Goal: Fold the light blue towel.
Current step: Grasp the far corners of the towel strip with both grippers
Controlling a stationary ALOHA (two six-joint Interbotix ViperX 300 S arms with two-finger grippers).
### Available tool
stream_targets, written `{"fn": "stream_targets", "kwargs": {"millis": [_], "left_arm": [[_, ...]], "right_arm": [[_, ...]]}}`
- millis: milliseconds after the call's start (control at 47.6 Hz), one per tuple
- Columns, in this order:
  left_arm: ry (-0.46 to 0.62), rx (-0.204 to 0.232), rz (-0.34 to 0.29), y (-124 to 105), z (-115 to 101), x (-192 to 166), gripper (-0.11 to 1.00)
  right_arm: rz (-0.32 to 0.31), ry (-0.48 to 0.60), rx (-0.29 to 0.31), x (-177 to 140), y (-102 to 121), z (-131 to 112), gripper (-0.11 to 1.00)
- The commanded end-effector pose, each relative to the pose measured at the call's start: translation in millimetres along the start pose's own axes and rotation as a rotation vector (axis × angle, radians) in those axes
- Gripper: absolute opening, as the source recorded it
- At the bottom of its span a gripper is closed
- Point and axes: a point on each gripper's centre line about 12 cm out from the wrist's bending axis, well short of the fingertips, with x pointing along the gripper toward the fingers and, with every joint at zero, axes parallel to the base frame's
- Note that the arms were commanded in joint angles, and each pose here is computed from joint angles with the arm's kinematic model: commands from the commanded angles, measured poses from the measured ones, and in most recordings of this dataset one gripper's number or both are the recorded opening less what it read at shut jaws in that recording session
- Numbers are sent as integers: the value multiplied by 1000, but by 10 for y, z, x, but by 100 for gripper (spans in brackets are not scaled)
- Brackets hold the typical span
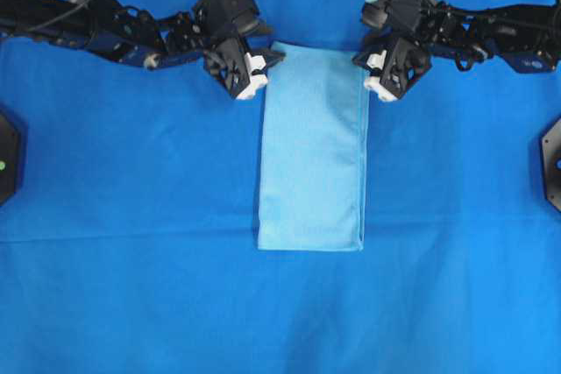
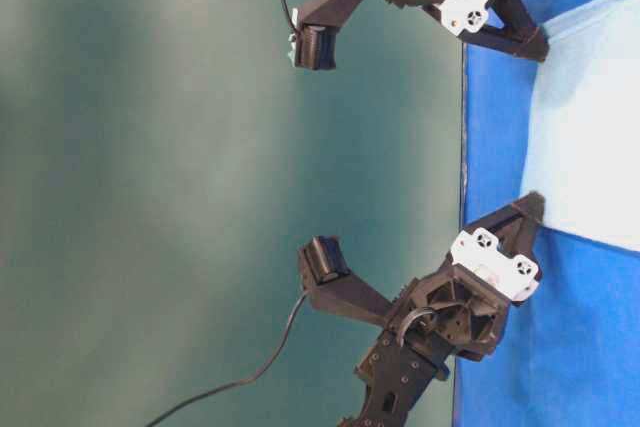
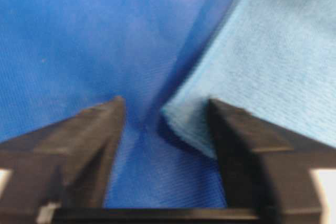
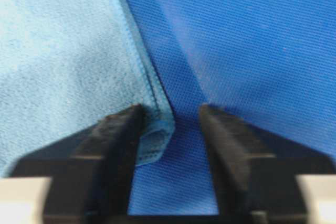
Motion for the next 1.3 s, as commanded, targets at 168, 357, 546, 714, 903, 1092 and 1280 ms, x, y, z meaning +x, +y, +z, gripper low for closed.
{"fn": "stream_targets", "kwargs": {"millis": [168, 357, 546, 714, 903, 1092, 1280], "left_arm": [[-3, 28, -11, -59, 24, -43, 3], [-7, 29, -12, -60, 38, -49, 2], [-46, 26, -6, -26, 187, -128, 2], [-98, 26, 17, 87, 379, -252, 2], [-148, 84, 44, 195, 566, -364, 2], [-154, 91, 43, 186, 618, -413, 2], [-142, 113, 19, 65, 639, -502, 2]], "right_arm": [[1, -12, -13, -19, 5, 73, 4], [1, -15, -13, -19, 5, 77, 4], [-4, -61, -11, -123, -19, 213, 4], [-18, -124, -16, -292, -85, 365, 4], [-34, -152, -14, -404, -151, 447, 4], [-34, -151, -16, -428, -151, 459, 4], [-31, -139, -14, -565, -121, 489, 4]]}}
